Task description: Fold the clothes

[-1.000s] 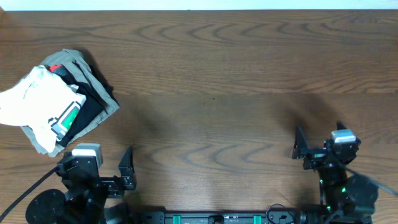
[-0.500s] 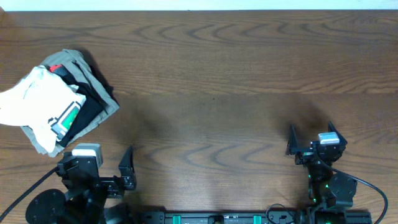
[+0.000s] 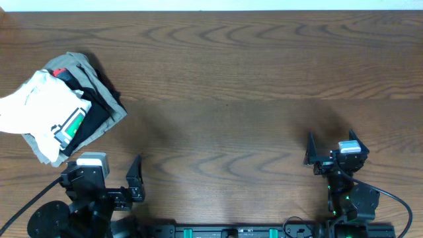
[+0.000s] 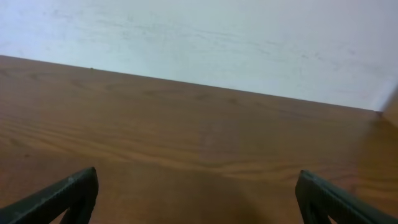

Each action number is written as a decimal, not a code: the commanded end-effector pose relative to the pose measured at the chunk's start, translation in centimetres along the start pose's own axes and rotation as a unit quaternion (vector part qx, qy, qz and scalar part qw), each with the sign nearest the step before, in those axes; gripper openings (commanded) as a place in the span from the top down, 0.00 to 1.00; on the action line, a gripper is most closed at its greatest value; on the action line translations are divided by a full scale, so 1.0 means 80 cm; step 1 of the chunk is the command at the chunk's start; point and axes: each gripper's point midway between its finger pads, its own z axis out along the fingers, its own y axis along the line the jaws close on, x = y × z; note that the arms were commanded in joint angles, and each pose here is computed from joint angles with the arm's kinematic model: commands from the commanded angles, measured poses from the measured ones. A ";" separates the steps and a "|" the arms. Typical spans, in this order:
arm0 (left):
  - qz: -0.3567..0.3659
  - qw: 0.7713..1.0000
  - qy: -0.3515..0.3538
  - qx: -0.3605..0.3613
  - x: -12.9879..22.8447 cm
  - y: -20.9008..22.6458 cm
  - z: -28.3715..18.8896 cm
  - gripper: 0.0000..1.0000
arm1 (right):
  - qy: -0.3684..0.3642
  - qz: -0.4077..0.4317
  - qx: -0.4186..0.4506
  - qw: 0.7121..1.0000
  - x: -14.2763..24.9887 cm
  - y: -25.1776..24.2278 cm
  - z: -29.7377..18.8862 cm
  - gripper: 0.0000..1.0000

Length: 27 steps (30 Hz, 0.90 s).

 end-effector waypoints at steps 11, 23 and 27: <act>0.030 0.999 0.028 0.016 0.035 -0.003 0.016 0.02 | -0.001 -0.006 -0.004 1.000 0.001 0.003 0.000 0.01; 0.093 0.990 -0.109 -0.013 0.071 0.019 0.100 0.02 | -0.001 -0.006 -0.004 1.000 0.001 0.003 0.000 0.01; 0.097 0.983 -0.153 -0.025 0.068 0.027 0.125 0.02 | -0.001 -0.006 -0.004 1.000 0.001 0.003 0.000 0.01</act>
